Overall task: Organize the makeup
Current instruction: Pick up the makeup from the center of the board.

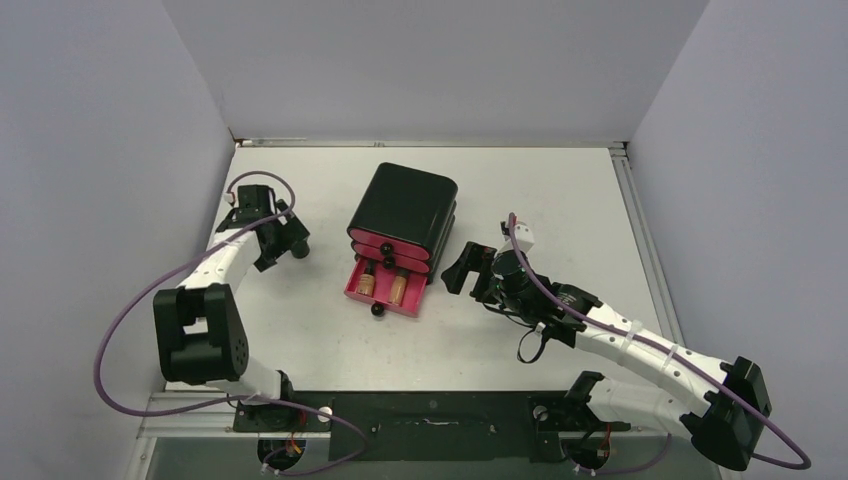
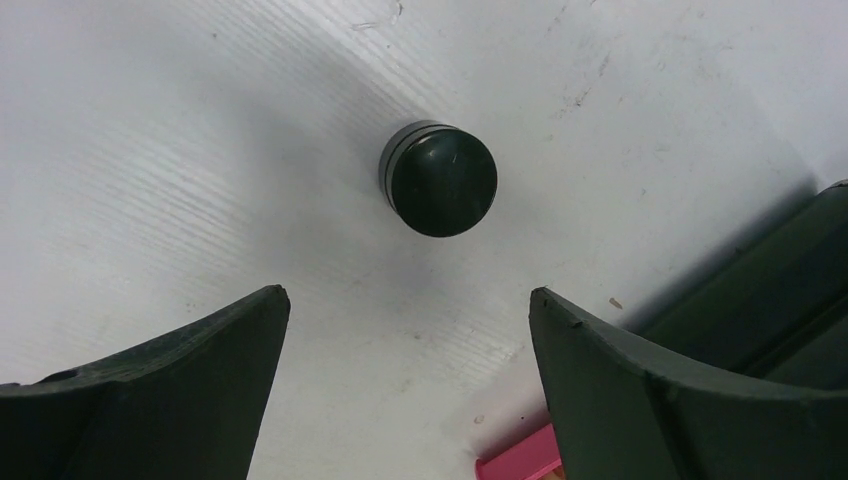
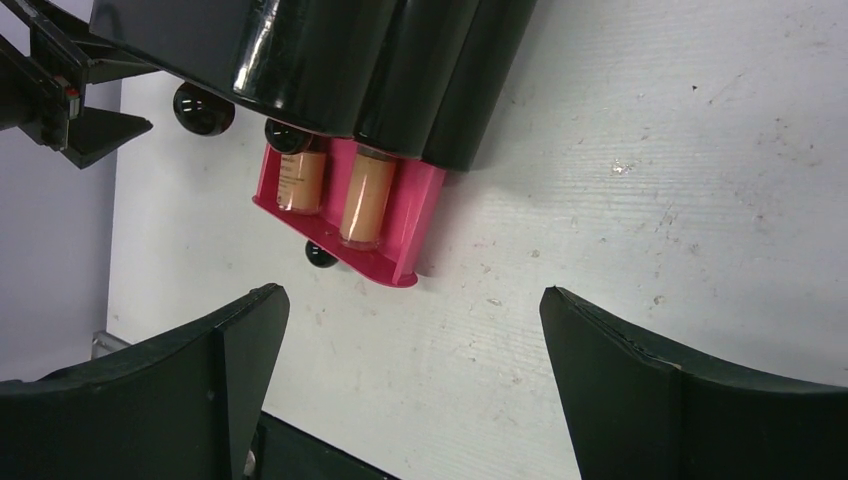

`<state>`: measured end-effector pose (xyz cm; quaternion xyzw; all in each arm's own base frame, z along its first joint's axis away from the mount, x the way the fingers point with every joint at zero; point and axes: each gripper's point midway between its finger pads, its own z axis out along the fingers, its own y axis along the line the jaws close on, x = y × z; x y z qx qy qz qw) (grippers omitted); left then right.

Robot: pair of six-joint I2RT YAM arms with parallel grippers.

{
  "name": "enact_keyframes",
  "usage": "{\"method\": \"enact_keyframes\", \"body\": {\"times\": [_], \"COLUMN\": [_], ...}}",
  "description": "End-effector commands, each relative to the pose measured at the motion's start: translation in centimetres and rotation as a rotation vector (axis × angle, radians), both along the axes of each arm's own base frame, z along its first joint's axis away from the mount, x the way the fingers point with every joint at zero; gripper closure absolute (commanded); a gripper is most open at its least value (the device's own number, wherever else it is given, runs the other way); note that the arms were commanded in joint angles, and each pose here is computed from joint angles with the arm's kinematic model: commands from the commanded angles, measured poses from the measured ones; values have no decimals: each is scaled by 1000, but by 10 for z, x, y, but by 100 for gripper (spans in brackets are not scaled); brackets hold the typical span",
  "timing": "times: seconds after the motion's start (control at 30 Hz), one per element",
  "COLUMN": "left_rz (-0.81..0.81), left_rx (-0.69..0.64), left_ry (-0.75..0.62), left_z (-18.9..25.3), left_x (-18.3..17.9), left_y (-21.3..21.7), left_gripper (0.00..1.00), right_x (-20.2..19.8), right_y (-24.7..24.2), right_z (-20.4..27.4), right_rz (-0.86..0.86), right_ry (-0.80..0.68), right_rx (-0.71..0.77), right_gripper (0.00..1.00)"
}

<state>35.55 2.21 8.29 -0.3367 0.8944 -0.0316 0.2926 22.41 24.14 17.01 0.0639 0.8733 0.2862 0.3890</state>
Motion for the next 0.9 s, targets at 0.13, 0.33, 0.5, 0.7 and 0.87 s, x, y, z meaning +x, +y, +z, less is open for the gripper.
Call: {"method": "enact_keyframes", "body": {"times": [0.13, 0.33, 0.5, 0.7, 0.87], "left_rz": [-64, -95, -105, -135, -179], "left_rx": [10, 85, 117, 104, 104], "left_ry": [-22, 47, 65, 79, 93], "left_z": [2, -12, -17, -25, -34], "left_x": [44, 55, 60, 56, 53], "left_y": [1, 12, 15, 5, -10], "left_gripper": [20, 29, 33, 33, 34], "right_x": [8, 9, 10, 10, 16], "right_y": [-9, -11, -12, -12, -6], "right_z": [13, 8, 3, -2, 5], "right_rz": [-41, -42, -44, -45, -40], "right_ry": [-31, -14, 0, 16, -3], "right_rx": [-7, -17, -23, -23, 2], "right_gripper": [6, 6, 6, 6, 6]}}
